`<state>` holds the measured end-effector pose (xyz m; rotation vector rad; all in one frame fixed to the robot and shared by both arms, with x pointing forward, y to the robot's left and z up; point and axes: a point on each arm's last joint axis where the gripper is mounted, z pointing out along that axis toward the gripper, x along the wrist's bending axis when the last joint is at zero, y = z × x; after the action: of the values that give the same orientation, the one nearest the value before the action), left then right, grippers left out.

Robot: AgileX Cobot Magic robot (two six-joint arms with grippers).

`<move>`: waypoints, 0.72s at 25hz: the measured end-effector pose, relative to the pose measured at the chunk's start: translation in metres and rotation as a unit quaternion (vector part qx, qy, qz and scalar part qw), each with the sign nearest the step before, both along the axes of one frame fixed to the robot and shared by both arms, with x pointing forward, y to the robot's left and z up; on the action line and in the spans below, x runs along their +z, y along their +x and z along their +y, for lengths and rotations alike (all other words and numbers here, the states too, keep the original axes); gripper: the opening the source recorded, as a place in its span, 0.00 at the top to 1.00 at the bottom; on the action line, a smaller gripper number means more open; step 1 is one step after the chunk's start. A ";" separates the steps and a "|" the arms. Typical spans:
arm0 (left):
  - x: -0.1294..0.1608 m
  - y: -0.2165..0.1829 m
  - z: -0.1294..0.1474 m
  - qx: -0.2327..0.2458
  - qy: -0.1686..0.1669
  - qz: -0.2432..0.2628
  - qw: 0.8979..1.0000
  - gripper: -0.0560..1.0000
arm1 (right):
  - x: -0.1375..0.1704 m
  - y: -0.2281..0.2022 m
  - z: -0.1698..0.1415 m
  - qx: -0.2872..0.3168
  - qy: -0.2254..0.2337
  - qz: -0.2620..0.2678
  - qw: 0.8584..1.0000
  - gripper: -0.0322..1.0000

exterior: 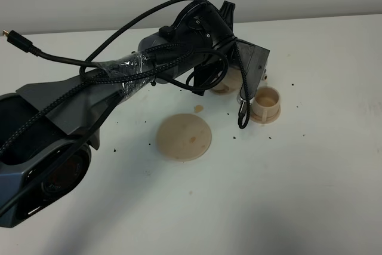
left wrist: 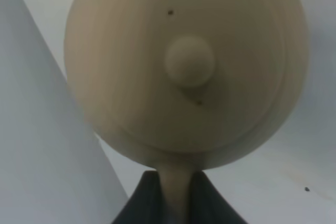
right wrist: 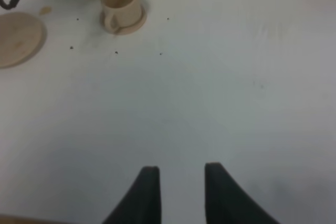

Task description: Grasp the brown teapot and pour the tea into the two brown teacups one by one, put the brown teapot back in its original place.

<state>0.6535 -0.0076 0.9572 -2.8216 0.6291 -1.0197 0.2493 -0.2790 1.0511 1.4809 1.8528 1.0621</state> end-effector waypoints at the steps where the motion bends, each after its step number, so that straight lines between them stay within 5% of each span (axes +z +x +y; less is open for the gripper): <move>1: 0.000 0.000 0.000 -0.004 0.003 -0.002 1.000 0.80 | 0.000 0.000 0.000 0.000 0.000 0.000 1.000 0.74; 18: 0.003 -0.003 -0.007 -0.052 0.049 -0.027 0.997 0.80 | 0.000 0.000 0.000 0.000 0.000 0.000 1.000 0.74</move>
<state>0.6504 -0.0142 0.9599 -2.6929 0.8042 -1.0457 0.2493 -0.2790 1.0511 1.4809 1.8528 1.0621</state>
